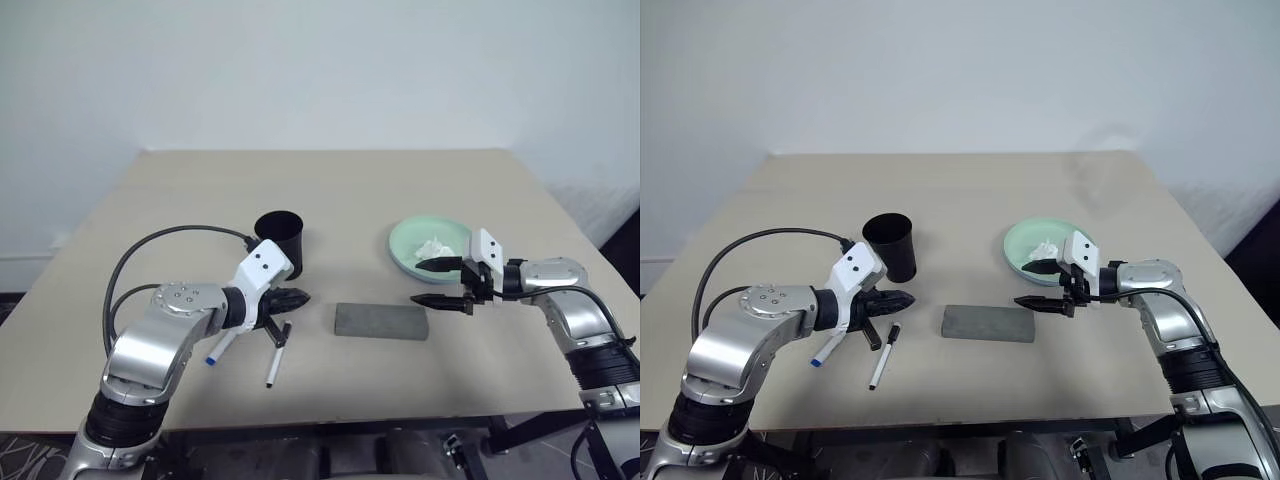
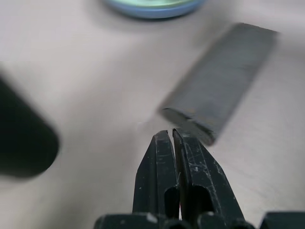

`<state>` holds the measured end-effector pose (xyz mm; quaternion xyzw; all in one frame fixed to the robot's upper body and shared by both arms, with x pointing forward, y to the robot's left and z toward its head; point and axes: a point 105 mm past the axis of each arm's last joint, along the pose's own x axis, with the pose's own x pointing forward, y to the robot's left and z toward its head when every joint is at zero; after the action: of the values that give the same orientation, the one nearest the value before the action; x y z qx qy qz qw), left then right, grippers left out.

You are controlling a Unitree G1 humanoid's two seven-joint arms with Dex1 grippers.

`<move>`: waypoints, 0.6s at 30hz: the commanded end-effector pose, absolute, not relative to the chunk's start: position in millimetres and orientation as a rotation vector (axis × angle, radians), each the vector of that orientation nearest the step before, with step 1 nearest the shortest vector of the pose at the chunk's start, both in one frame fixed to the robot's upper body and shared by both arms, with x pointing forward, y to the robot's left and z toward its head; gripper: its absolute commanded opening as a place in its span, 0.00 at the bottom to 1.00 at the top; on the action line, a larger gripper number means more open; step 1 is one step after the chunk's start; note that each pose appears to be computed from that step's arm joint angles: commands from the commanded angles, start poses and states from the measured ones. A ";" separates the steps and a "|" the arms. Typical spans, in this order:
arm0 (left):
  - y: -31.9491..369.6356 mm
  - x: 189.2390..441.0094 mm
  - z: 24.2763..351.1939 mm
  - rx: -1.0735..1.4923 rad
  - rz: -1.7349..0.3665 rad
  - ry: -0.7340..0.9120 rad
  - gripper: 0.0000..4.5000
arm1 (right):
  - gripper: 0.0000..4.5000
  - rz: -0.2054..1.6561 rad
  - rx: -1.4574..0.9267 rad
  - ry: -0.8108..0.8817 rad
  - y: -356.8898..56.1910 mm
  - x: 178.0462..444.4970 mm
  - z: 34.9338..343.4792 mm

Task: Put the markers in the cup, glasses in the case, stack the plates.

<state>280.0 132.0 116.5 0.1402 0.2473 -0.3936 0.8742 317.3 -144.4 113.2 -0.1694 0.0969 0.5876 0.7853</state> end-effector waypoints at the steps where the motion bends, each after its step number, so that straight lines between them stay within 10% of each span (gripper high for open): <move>1: 141.2 278.9 118.2 0.292 -0.710 0.524 0.00 | 0.80 1.272 -0.409 0.149 -140.4 324.0 126.7; 6: 152.1 277.9 115.2 0.286 -0.571 0.557 0.00 | 0.80 1.283 -0.395 0.143 -135.7 325.5 124.1; 13: 160.9 272.8 115.5 0.231 -0.444 0.619 0.43 | 0.80 1.323 -0.373 0.145 -124.0 323.2 118.6; 18: 166.8 281.1 126.7 0.167 -0.390 0.597 0.43 | 0.80 1.345 -0.360 0.143 -117.5 325.3 119.2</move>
<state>278.8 164.5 115.7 0.0814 0.3121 -0.1986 0.9255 320.9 -118.2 107.1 -0.1525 0.0847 0.6191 0.7657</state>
